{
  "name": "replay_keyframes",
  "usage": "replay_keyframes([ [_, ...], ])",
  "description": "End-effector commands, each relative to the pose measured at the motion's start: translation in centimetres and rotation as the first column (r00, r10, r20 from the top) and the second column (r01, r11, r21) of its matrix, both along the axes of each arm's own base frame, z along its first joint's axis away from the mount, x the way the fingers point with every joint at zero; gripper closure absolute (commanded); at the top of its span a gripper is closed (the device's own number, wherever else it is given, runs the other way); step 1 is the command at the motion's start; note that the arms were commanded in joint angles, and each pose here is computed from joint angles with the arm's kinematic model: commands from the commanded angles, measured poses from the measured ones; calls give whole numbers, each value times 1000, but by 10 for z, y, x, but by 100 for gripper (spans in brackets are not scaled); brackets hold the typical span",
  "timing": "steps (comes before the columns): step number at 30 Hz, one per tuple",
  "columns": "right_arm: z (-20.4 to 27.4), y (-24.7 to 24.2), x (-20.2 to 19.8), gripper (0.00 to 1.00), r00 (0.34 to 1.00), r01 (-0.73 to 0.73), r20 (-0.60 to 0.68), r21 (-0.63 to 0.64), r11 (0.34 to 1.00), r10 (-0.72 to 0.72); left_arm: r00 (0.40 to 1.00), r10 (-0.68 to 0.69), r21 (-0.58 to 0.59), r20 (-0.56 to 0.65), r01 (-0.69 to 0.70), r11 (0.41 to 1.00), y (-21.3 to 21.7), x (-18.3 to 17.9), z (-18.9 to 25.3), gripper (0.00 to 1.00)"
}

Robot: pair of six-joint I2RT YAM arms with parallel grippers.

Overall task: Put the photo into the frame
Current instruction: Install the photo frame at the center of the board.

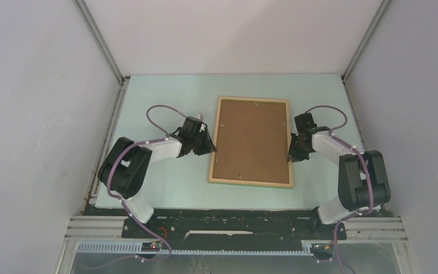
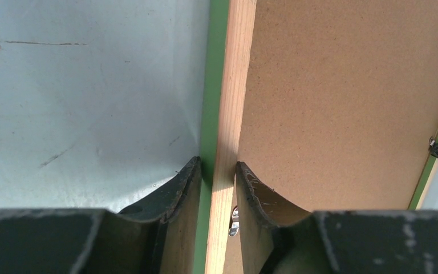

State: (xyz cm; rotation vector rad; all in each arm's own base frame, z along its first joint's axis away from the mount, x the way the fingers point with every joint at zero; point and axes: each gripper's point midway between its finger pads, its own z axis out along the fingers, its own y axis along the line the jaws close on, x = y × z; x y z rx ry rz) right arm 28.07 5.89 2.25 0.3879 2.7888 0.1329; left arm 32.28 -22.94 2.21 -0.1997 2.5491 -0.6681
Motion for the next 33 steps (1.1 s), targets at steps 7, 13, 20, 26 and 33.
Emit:
replay_keyframes([
  [7, 14, 1, 19, 86, 997, 36, 75, 10, 999, -37, 999, -42, 18, -19, 42, 999, 0, -6, -5, 67],
  [13, 48, 9, 29, 41, 989, 6, 146, 65, 998, -15, 999, -46, 31, -24, 47, 998, 3, -9, -7, 68],
  [20, 53, -2, 76, 36, 985, 29, 170, 37, 999, -34, 998, -49, 29, -25, 50, 998, 2, -9, -6, 69],
  [26, 56, -8, 120, 34, 984, 10, 180, 10, 1000, -12, 998, -49, 30, -26, 49, 998, 3, -10, -6, 69],
  [33, 43, -9, 150, 48, 988, 5, 153, 5, 1000, -5, 998, -52, 29, -26, 53, 998, 2, -8, -6, 70],
])
